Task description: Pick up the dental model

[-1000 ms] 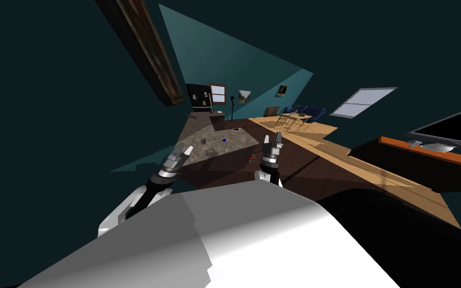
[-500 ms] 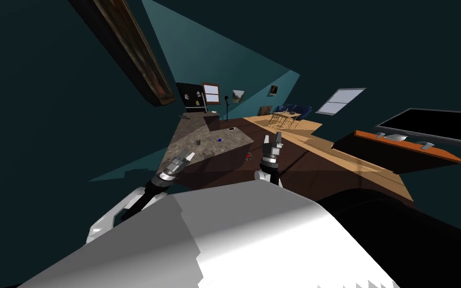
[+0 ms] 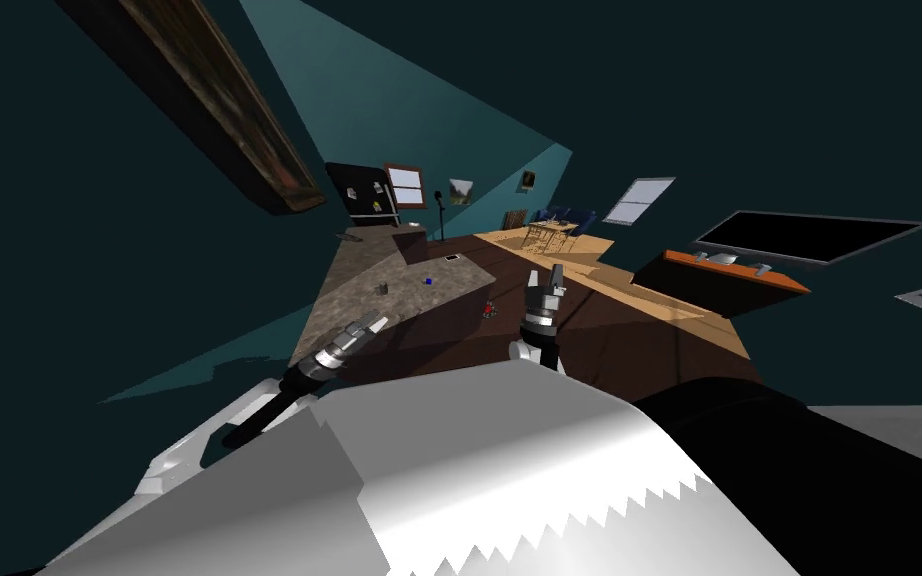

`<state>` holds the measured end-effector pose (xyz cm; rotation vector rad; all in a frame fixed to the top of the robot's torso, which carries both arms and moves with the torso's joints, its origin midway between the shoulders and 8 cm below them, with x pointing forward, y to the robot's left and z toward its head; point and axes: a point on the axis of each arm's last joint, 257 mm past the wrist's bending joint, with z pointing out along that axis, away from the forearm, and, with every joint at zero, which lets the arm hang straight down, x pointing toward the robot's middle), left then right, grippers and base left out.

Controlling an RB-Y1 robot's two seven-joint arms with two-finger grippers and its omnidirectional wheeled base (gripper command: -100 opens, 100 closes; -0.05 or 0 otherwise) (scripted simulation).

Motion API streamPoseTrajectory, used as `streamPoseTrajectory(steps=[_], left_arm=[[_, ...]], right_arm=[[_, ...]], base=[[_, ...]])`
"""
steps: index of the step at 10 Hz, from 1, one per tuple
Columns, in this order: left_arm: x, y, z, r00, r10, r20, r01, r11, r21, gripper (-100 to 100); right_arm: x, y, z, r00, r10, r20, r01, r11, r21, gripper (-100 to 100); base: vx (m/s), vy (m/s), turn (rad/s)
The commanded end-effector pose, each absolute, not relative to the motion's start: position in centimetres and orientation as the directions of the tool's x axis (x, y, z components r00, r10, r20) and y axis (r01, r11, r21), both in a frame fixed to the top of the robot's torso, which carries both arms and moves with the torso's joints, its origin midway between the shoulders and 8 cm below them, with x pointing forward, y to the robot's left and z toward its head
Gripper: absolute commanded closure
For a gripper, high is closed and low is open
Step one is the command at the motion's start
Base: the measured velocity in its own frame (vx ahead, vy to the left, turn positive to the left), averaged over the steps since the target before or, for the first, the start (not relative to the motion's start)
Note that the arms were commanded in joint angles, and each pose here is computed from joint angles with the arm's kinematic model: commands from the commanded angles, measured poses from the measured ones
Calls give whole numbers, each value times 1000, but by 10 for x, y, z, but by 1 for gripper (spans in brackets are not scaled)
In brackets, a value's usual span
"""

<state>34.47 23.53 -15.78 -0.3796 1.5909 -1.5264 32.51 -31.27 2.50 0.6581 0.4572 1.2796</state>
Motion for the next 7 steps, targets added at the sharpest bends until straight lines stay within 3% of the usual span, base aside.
streamPoseTrajectory(steps=[1, 7], left_arm=[[341, 246, -173, -594, -722, -354, 292, 216, -932, -100], [327, 305, -238, -660, -703, -265, 56, 306, -950, -100]], right_arm=[[325, -313, 25, 239, 970, 45, -722, 147, 676, 0], [325, -313, 25, 239, 970, 45, -722, 147, 676, 0]], base=[[0, 1, -133], [6, 4, -207]])
